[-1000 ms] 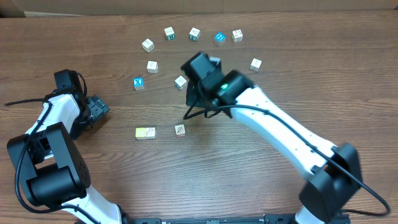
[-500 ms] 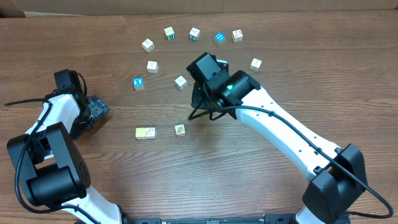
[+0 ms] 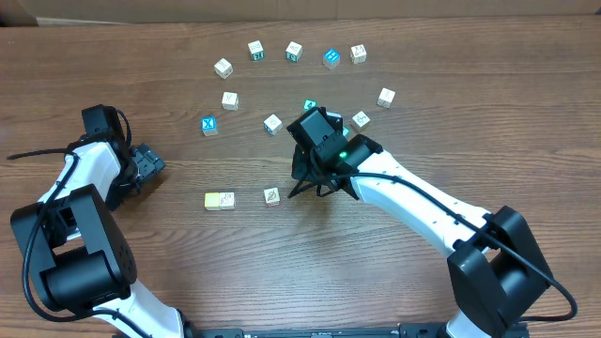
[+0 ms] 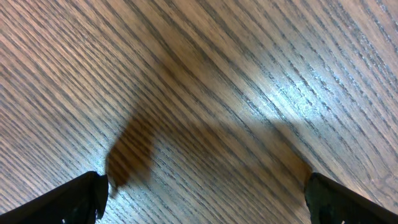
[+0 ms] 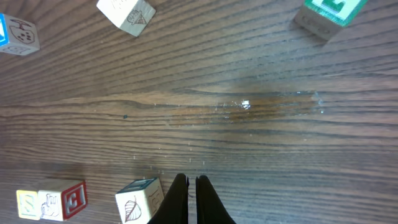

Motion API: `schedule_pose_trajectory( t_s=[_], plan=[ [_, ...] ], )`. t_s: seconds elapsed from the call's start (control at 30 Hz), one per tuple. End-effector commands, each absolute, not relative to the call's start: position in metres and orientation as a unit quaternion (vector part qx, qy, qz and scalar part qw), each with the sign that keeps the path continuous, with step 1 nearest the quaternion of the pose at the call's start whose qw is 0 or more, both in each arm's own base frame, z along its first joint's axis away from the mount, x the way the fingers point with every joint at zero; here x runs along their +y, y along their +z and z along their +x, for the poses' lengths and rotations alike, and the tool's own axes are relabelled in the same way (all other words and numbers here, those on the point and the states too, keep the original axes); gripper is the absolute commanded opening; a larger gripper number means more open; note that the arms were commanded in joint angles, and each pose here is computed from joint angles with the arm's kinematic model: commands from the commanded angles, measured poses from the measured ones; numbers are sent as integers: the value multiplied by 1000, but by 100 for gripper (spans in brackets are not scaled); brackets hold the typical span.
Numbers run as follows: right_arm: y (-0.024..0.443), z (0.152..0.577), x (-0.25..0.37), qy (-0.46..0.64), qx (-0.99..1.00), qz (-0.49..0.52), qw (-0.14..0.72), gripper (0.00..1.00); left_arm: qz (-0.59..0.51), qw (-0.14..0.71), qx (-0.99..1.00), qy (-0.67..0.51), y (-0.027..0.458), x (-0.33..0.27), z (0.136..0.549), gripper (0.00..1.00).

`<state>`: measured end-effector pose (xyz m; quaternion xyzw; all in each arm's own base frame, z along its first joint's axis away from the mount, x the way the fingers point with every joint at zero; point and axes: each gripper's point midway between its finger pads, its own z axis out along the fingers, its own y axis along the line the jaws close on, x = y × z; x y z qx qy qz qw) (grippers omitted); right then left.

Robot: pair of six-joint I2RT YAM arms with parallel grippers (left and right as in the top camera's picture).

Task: Form a horizontal line

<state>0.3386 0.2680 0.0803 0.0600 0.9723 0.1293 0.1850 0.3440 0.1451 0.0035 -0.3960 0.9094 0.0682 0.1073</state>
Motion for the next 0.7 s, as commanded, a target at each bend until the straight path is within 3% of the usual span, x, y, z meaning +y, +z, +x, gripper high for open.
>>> schedule_pose_trajectory(
  t_s=[0.0,0.67],
  plan=[
    [64,333,265,123,975,59,176,4,-396,93,911,72,-4,143,338,100],
    [-1,302,305,129,984,55,114,4,-396,93,911,72,-4,143,338,99]
  ],
)
